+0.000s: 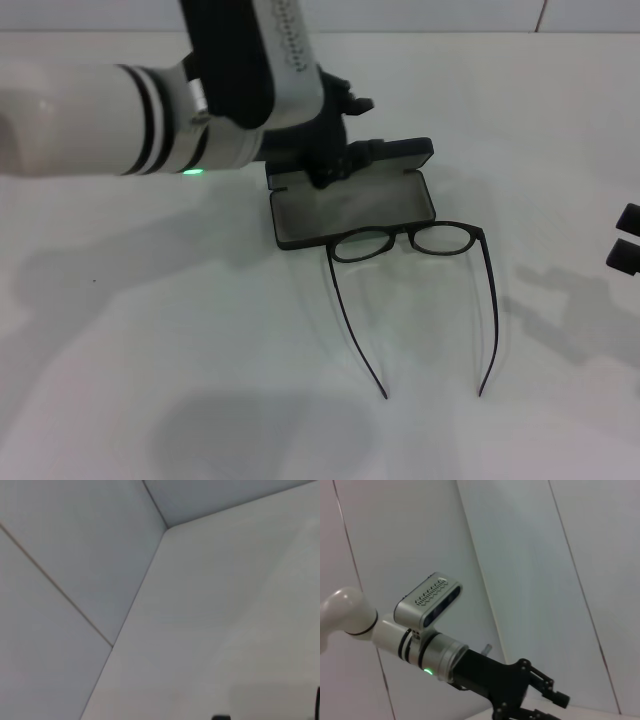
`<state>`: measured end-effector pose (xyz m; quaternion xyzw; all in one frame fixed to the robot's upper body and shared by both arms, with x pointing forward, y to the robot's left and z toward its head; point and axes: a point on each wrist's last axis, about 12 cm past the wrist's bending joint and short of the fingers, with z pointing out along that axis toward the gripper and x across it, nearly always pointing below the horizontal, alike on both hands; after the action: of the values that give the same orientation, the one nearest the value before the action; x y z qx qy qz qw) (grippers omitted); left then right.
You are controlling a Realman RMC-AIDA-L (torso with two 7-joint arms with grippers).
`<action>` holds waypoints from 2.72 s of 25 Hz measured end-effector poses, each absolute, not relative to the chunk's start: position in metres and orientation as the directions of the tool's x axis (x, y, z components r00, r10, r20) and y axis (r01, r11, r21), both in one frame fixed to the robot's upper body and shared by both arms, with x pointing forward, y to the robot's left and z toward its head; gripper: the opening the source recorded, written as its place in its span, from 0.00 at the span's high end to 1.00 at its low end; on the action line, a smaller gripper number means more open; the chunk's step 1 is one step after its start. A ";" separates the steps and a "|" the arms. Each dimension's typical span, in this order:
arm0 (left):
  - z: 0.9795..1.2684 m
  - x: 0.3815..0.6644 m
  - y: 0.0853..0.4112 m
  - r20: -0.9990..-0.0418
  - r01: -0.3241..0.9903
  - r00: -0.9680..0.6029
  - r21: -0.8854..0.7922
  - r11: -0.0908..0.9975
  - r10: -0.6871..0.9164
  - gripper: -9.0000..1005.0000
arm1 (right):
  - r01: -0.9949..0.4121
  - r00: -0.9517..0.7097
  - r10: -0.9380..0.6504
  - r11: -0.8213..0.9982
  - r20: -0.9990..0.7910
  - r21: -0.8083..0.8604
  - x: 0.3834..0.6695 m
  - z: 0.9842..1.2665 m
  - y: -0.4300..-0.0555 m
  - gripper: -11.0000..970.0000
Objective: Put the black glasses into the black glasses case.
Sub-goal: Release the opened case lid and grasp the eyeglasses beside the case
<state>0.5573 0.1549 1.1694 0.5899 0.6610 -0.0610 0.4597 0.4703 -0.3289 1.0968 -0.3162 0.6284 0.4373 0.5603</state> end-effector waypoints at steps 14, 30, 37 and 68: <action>1.142 0.550 0.190 -0.644 0.888 -0.046 0.324 0.327 0.764 0.64 | -0.876 -0.177 0.087 0.439 -0.980 0.197 0.474 1.096 -0.328 0.54; 1.112 0.574 0.192 -0.614 0.902 -0.135 0.248 0.353 0.778 0.64 | -0.872 -0.183 0.093 0.444 -0.979 0.205 0.475 1.094 -0.327 0.54; 1.113 0.573 0.193 -0.614 0.899 -0.127 0.260 0.352 0.779 0.64 | -0.873 -0.181 0.092 0.444 -0.979 0.203 0.476 1.095 -0.326 0.54; 1.215 0.529 0.226 -0.966 0.890 -0.064 0.057 0.452 0.249 0.65 | -0.942 -0.277 -0.558 0.319 -0.783 0.106 0.603 1.192 -0.232 0.54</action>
<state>0.5291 0.2258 1.2147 0.4286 0.6645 -0.3007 0.5333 0.6034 -0.2318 1.1921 -0.5045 0.7431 0.2936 0.3273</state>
